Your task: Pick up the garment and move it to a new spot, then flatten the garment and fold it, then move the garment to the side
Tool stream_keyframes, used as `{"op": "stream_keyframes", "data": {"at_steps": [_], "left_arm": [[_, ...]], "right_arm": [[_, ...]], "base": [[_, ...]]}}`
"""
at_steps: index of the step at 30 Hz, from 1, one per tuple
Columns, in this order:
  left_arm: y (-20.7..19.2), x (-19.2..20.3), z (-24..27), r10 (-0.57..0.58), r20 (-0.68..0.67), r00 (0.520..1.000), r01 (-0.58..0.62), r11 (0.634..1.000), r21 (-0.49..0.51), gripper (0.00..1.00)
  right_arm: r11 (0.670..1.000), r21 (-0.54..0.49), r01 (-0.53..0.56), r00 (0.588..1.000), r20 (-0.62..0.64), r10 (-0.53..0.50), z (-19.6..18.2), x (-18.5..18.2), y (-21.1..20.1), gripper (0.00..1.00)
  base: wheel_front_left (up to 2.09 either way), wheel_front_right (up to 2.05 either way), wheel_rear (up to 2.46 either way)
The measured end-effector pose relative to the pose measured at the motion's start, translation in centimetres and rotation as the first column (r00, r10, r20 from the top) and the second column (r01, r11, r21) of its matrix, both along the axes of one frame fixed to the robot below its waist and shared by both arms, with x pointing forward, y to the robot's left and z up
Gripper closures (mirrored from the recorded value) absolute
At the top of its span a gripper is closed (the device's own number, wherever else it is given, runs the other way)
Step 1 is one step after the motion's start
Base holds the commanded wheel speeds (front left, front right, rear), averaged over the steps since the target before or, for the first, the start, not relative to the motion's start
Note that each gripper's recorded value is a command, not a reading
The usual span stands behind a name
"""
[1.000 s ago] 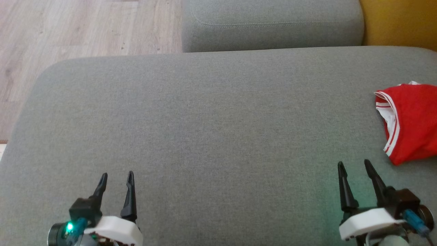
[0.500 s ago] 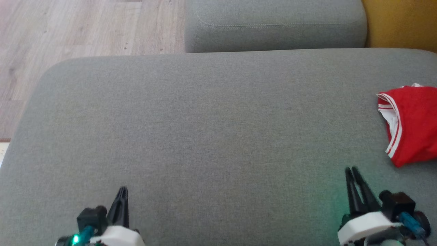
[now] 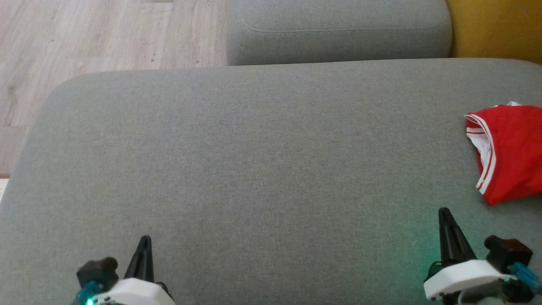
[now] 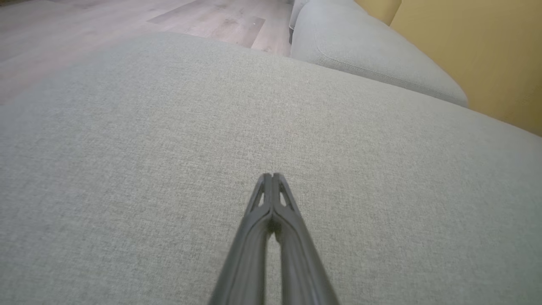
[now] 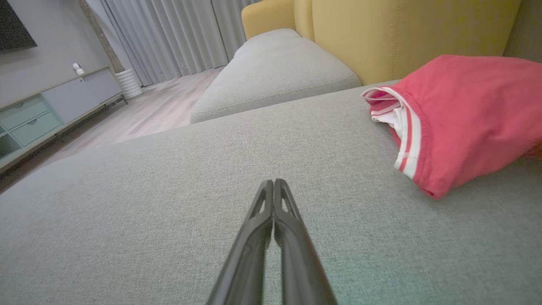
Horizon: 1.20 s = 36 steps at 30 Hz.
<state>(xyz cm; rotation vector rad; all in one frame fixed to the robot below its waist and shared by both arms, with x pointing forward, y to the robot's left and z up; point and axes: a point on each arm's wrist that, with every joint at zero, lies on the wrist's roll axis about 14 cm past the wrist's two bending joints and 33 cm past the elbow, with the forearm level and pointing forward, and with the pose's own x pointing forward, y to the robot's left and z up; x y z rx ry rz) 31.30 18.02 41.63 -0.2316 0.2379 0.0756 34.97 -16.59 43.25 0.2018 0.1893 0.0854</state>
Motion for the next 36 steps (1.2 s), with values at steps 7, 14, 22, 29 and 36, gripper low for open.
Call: {"op": "stream_keyframes", "data": {"at_steps": [7,14,22,29,36], "left_arm": [[0.2,0.6,0.4,0.028,0.004,1.0,-0.027,0.997,-0.079,1.0],[0.3,0.6,0.1,0.048,-0.015,0.999,-0.05,0.986,-0.16,1.0],[0.6,0.8,0.2,0.08,-0.025,0.996,-0.084,0.965,-0.25,1.0],[0.7,1.5,0.8,0.094,-0.014,0.995,-0.093,0.943,-0.319,1.0],[0.6,1.6,0.6,0.109,-0.034,0.993,-0.113,0.907,-0.405,1.0]], "right_arm": [[0.996,0.08,0.039,0.999,-0.004,-0.039,0.3,0.2,-0.5,1.0],[0.984,0.16,0.079,0.997,-0.021,-0.077,0.3,0.2,-1.0,1.0],[0.961,0.249,0.117,0.993,-0.047,-0.109,0.2,0.2,-1.4,1.0],[0.937,0.318,0.144,0.99,-0.059,-0.132,0.3,0.3,-1.6,1.0],[0.898,0.404,0.176,0.984,-0.074,-0.16,0.6,0.4,-1.9,1.0]], "base": [[0.0,0.0,0.0],[0.0,0.0,0.0],[0.0,0.0,0.0],[0.0,0.0,0.0],[0.0,0.0,0.0]]}}
